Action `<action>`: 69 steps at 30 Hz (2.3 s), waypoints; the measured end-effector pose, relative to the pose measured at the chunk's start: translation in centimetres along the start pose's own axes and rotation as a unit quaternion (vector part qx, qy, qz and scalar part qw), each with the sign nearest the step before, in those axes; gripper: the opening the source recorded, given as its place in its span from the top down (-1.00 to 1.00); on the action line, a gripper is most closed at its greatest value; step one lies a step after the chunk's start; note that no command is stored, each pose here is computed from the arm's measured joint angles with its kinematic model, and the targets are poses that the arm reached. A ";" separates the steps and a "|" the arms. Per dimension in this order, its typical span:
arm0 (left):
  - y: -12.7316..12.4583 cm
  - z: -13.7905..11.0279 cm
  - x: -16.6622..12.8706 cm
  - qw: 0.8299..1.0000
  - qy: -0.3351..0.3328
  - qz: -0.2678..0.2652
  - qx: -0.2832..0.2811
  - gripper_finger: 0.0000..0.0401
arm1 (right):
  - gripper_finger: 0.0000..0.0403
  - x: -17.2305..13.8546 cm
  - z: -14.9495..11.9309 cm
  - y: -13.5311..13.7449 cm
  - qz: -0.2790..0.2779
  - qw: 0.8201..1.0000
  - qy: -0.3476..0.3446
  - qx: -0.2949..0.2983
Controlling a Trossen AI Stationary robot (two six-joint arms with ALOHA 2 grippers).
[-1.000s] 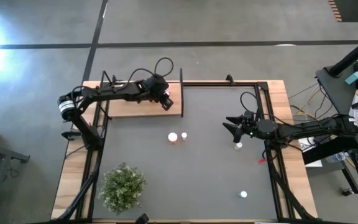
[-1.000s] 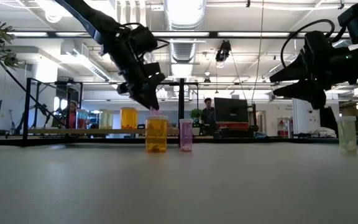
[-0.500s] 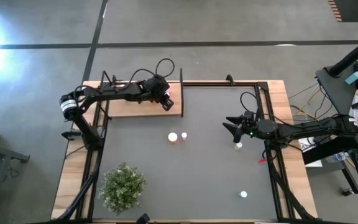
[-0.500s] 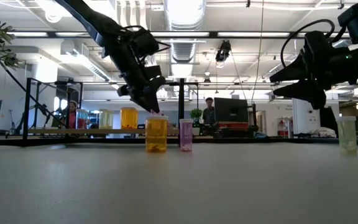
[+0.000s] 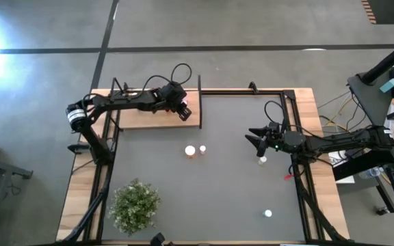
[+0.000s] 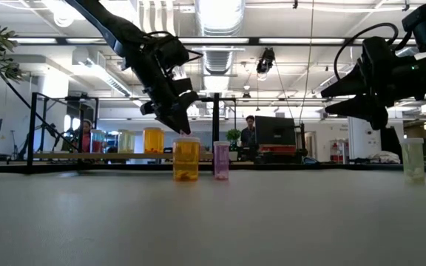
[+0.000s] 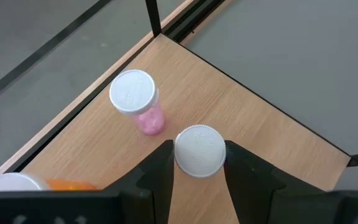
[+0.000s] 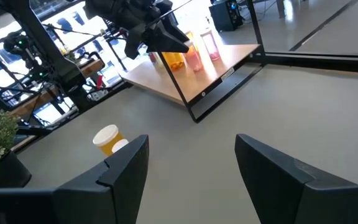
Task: Pick and place medicine bottles onto shelf by color
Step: Put the top pink pill bottle on the shelf, then put the orange pill bottle on the shelf
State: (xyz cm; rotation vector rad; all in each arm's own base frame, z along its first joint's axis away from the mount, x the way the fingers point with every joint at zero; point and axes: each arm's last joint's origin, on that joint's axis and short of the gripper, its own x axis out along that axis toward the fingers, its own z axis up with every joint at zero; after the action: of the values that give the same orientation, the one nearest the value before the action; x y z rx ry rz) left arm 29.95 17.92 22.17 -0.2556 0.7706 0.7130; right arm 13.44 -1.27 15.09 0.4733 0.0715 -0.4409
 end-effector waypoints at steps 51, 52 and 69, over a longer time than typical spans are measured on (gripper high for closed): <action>-7.5 -0.2 -8.7 0.986 -0.046 -0.129 0.092 0.15 | -0.13 0.0 0.0 0.0 0.000 1.000 0.000 0.000; -8.0 -0.5 -8.9 0.985 -0.045 -0.137 0.100 0.15 | -0.13 0.0 0.0 0.0 0.000 1.000 0.000 0.000; -12.3 -6.5 -8.9 0.964 0.008 -0.188 0.190 -0.44 | -0.13 0.0 0.0 0.0 0.000 1.000 0.000 0.000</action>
State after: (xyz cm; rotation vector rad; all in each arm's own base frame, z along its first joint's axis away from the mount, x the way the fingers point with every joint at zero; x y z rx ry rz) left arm 30.20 1.47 23.46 -0.0527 0.8296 0.1964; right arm 13.44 -1.27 15.10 0.4734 0.0710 -0.4412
